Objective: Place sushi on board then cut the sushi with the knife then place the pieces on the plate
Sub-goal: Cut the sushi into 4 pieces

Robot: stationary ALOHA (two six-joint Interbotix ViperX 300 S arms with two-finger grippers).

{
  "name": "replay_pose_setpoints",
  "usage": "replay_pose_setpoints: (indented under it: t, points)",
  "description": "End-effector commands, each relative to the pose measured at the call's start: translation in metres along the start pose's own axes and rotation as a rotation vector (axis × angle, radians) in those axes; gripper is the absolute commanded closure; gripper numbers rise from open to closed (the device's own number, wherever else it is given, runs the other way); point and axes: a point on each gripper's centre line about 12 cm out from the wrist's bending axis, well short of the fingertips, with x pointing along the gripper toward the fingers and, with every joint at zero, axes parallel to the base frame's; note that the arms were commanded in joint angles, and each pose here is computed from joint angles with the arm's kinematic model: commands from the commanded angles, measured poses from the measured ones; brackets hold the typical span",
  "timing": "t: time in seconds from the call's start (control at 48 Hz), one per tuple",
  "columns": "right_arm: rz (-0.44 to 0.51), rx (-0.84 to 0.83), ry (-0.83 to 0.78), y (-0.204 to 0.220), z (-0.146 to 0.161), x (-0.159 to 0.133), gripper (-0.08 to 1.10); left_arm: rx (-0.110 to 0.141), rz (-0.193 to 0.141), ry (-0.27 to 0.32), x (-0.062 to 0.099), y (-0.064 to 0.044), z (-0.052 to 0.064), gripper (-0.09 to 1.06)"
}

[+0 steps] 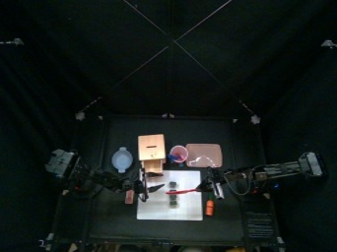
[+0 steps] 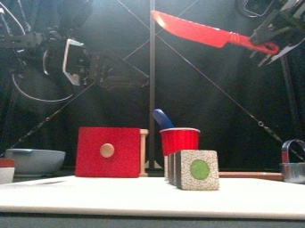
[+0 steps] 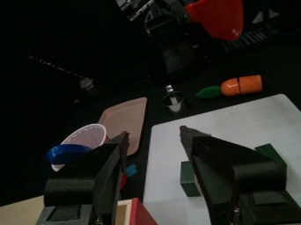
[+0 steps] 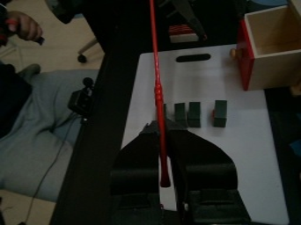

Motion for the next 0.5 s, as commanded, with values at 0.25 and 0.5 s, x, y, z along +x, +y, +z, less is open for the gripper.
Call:
replay_pose_setpoints:
  t: [0.25,0.5]
  points:
    - [-0.158,0.256,0.227,-0.008,-0.022,-0.010,0.75,-0.003,0.010,0.006,0.005,-0.001,-0.002,0.11]
    - [-0.148,0.553,0.221,0.011,-0.055,-0.009,0.75,0.000,0.007,0.011,0.004,-0.002,-0.004,0.11]
